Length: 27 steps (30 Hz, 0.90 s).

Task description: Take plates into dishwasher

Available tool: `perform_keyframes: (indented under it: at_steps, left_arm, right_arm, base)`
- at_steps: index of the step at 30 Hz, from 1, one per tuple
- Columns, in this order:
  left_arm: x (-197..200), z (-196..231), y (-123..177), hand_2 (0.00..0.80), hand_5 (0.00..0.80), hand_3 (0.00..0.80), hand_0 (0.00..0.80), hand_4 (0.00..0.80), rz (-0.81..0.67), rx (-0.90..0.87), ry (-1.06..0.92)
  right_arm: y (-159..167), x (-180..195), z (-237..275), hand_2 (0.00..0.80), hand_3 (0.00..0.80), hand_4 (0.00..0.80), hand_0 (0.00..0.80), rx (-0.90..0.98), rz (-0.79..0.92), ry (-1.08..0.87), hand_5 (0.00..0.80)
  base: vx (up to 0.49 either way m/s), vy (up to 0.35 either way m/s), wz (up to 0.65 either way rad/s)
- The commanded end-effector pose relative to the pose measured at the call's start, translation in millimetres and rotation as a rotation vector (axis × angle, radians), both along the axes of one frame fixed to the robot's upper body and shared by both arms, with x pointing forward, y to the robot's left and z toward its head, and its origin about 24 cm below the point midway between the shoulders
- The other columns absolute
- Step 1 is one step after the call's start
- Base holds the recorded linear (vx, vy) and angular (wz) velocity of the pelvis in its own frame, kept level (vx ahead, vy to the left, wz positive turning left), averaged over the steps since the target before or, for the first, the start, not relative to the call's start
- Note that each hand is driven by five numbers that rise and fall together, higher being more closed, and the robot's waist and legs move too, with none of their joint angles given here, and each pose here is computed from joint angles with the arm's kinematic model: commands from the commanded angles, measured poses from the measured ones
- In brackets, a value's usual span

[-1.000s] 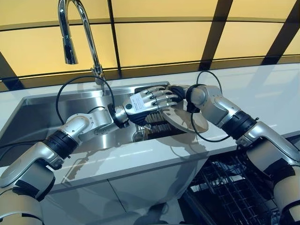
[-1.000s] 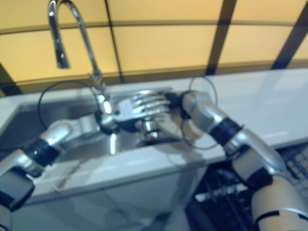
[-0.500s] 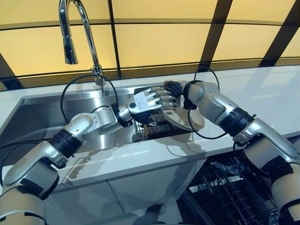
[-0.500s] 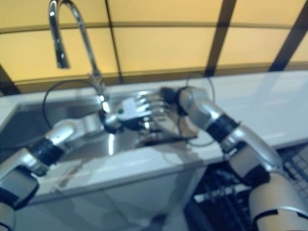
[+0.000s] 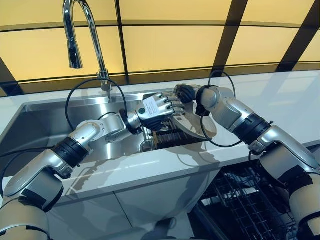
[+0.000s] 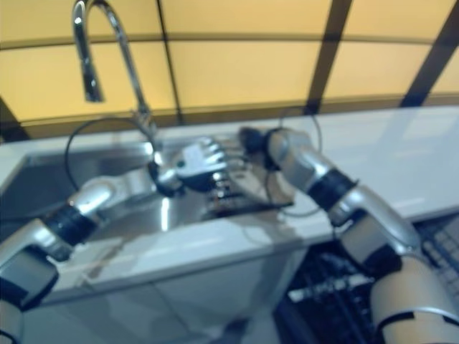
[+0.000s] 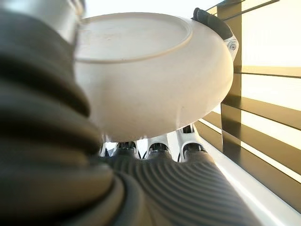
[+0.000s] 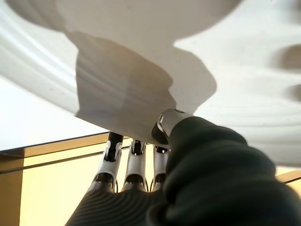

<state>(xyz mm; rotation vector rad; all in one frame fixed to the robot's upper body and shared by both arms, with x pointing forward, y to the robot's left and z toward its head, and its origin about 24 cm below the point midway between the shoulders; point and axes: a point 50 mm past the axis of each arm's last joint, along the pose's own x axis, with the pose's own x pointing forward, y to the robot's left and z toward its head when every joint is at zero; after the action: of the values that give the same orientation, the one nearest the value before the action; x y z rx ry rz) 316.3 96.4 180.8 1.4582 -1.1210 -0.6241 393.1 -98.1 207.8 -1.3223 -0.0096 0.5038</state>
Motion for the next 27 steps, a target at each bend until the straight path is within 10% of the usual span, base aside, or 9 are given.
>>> perform_keyframes:
  at_steps: [1, 18, 19, 27]
  left_arm:
    - [21.4, 50.0, -3.6, 0.800, 0.800, 0.800, 0.800, 0.800, 0.055, -0.021, -0.096]
    - [23.6, 49.5, -5.6, 0.800, 0.800, 0.800, 0.800, 0.800, 0.061, -0.042, -0.087]
    - [23.9, 49.6, -5.6, 0.800, 0.800, 0.800, 0.800, 0.800, 0.063, -0.040, -0.087]
    - [26.5, 48.1, 1.8, 0.800, 0.800, 0.800, 0.800, 0.800, 0.102, -0.038, -0.081]
  right_arm:
    - [14.1, 5.1, 84.0, 0.800, 0.800, 0.800, 0.800, -0.022, 0.005, -0.243, 0.800]
    - [11.0, 8.1, 89.1, 0.800, 0.800, 0.800, 0.800, 0.004, -0.016, -0.253, 0.800]
    - [9.4, 8.9, 89.1, 0.091, 0.091, 0.091, 0.091, 0.018, -0.038, -0.253, 0.091]
    - [-13.3, 13.0, 96.0, 0.000, 0.000, 0.000, 0.000, -0.021, -0.140, -0.295, 0.000]
  base:
    - [0.000, 0.000, 0.00]
    - [0.000, 0.000, 0.00]
    - [0.000, 0.000, 0.00]
    - [-0.002, 0.005, -0.01]
